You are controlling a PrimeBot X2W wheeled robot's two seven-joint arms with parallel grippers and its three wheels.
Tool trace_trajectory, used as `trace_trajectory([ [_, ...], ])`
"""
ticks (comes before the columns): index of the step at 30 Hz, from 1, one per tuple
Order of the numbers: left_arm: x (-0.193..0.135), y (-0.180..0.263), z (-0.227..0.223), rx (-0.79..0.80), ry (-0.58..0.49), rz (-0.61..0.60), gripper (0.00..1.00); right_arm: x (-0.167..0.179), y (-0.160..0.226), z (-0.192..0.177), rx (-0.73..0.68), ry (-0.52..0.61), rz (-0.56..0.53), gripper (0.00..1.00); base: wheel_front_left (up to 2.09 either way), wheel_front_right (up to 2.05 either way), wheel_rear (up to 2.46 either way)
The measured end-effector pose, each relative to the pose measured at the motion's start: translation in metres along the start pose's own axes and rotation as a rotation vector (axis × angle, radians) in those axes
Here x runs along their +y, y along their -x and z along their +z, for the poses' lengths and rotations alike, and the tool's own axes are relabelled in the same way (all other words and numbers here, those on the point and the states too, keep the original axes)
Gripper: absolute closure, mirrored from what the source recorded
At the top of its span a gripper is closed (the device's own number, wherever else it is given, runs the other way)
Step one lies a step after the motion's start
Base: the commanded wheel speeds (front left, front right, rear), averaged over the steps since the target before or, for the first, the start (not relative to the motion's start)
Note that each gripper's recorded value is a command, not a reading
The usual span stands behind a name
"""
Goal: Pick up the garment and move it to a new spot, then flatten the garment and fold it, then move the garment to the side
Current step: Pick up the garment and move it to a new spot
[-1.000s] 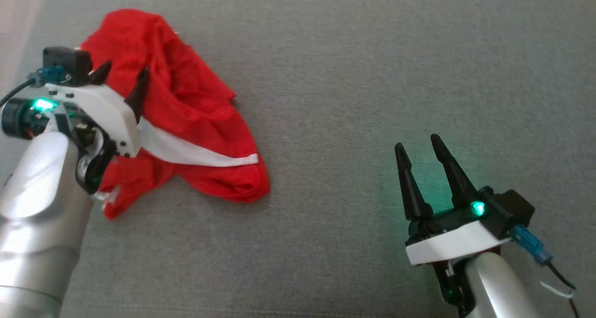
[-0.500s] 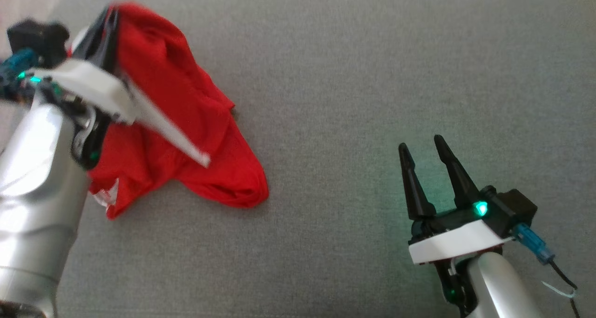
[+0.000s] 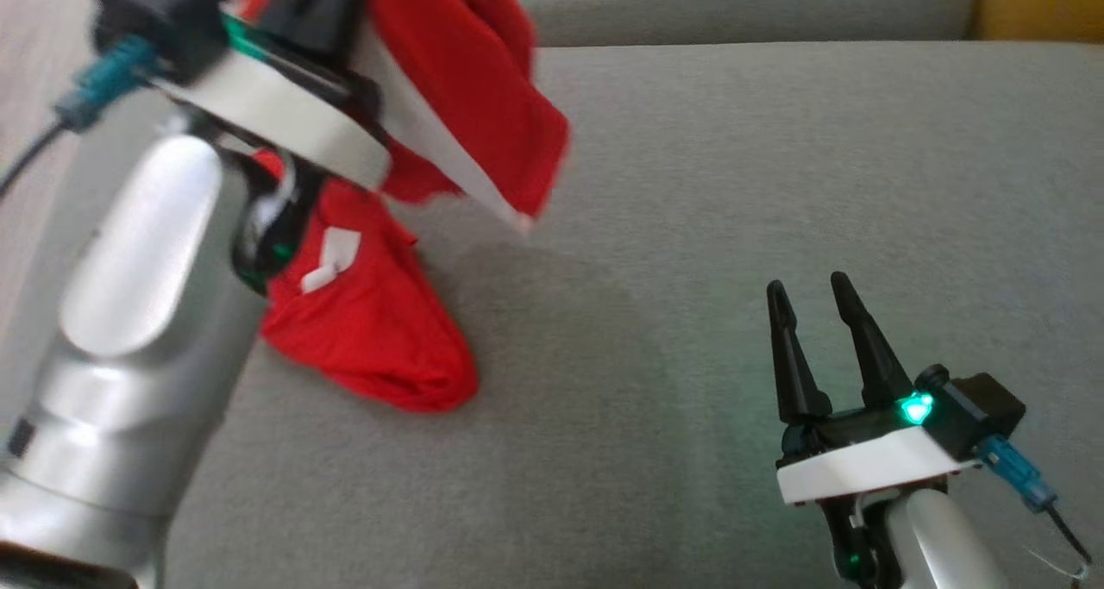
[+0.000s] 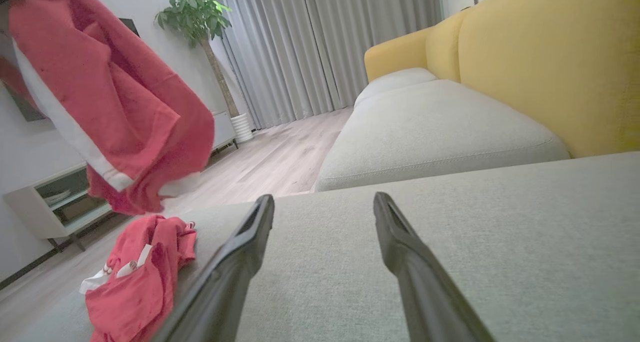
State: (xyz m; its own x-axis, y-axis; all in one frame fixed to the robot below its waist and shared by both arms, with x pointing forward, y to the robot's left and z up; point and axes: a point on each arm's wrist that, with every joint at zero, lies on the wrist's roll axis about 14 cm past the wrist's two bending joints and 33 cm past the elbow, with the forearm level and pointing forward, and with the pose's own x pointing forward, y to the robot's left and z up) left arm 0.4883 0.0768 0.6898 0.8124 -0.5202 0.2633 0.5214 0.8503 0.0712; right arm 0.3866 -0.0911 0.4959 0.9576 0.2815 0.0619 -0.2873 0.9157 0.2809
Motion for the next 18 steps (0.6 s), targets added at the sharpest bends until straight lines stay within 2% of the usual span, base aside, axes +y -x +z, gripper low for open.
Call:
trace_trajectory([
  [5, -0.047, -0.011, -0.029, 0.066, 0.053, -0.110, 1.00, -0.015, 0.011, 0.012, -0.033, 0.011, -0.054, 0.00, 0.00, 0.00, 0.00],
  [10, -0.111, -0.026, -0.058, 0.113, 0.124, -0.262, 1.00, -0.038, 0.028, 0.022, -0.059, 0.015, -0.137, 0.00, 0.00, 0.00, 0.00],
  [11, -0.138, -0.034, -0.063, 0.116, 0.139, -0.328, 1.00, -0.046, 0.035, 0.028, -0.077, 0.011, -0.169, 0.00, 0.00, 0.00, 0.00],
  [12, -0.151, -0.037, -0.066, 0.119, 0.150, -0.359, 1.00, -0.050, 0.039, 0.031, -0.087, 0.009, -0.187, 0.00, 0.00, 0.00, 0.00],
  [16, -0.192, -0.055, -0.081, 0.135, 0.206, -0.441, 1.00, -0.068, 0.057, 0.041, -0.115, 0.006, -0.264, 0.00, 0.00, 0.00, 0.00],
  [18, -0.211, -0.067, -0.088, 0.134, 0.199, -0.474, 1.00, -0.076, 0.067, 0.044, -0.123, 0.010, -0.304, 0.00, 0.00, 0.00, 0.00],
])
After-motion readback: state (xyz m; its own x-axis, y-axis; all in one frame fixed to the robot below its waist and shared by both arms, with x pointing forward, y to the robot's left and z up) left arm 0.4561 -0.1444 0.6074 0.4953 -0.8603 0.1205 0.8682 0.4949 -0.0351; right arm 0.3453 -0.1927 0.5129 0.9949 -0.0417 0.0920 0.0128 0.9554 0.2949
